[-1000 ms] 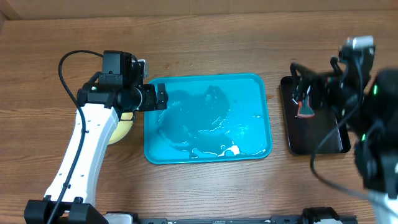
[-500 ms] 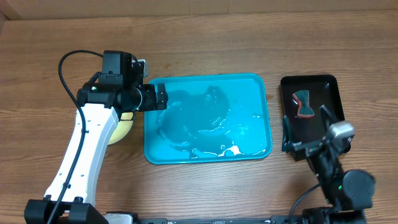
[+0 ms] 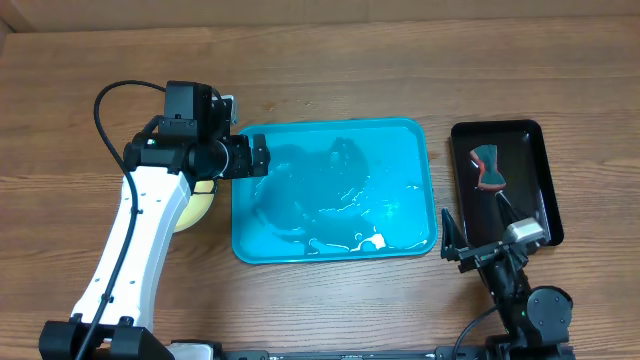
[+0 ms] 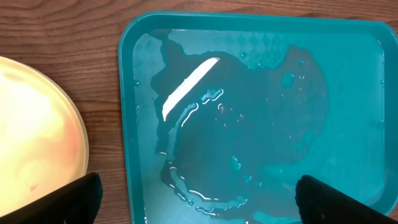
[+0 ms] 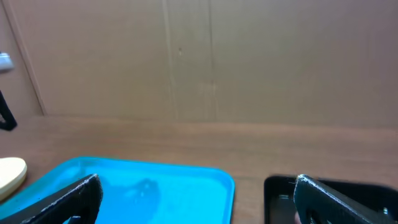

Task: Clean dirty plates on tray and stack at the side

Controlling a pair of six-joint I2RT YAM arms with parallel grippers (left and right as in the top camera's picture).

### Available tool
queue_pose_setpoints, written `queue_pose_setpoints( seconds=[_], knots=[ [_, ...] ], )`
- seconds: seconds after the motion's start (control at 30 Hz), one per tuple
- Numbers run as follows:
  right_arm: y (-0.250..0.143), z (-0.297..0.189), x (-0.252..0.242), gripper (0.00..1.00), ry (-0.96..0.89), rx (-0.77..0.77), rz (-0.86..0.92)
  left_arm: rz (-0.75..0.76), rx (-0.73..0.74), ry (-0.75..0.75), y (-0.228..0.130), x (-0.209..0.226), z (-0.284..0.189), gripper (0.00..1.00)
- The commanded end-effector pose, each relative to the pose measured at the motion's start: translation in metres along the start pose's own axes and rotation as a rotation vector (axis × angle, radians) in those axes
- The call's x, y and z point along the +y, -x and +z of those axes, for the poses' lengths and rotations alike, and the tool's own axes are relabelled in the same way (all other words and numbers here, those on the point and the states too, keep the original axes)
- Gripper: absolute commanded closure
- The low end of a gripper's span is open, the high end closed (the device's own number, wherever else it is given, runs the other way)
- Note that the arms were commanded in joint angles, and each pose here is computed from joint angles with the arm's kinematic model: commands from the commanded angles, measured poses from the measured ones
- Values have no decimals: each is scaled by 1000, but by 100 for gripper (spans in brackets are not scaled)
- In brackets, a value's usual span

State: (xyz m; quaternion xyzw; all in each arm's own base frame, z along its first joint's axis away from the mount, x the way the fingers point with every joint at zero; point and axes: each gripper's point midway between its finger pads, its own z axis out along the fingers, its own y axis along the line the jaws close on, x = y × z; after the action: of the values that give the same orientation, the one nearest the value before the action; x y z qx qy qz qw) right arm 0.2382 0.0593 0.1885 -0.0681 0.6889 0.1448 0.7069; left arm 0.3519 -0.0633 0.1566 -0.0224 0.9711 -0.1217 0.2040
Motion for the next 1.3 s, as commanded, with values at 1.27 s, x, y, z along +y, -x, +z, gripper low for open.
queue_pose_setpoints(
  seconds=[1.27],
  knots=[
    [-15, 0, -1, 0, -5, 51, 18, 30, -95, 45, 11, 3, -27, 0]
  ],
)
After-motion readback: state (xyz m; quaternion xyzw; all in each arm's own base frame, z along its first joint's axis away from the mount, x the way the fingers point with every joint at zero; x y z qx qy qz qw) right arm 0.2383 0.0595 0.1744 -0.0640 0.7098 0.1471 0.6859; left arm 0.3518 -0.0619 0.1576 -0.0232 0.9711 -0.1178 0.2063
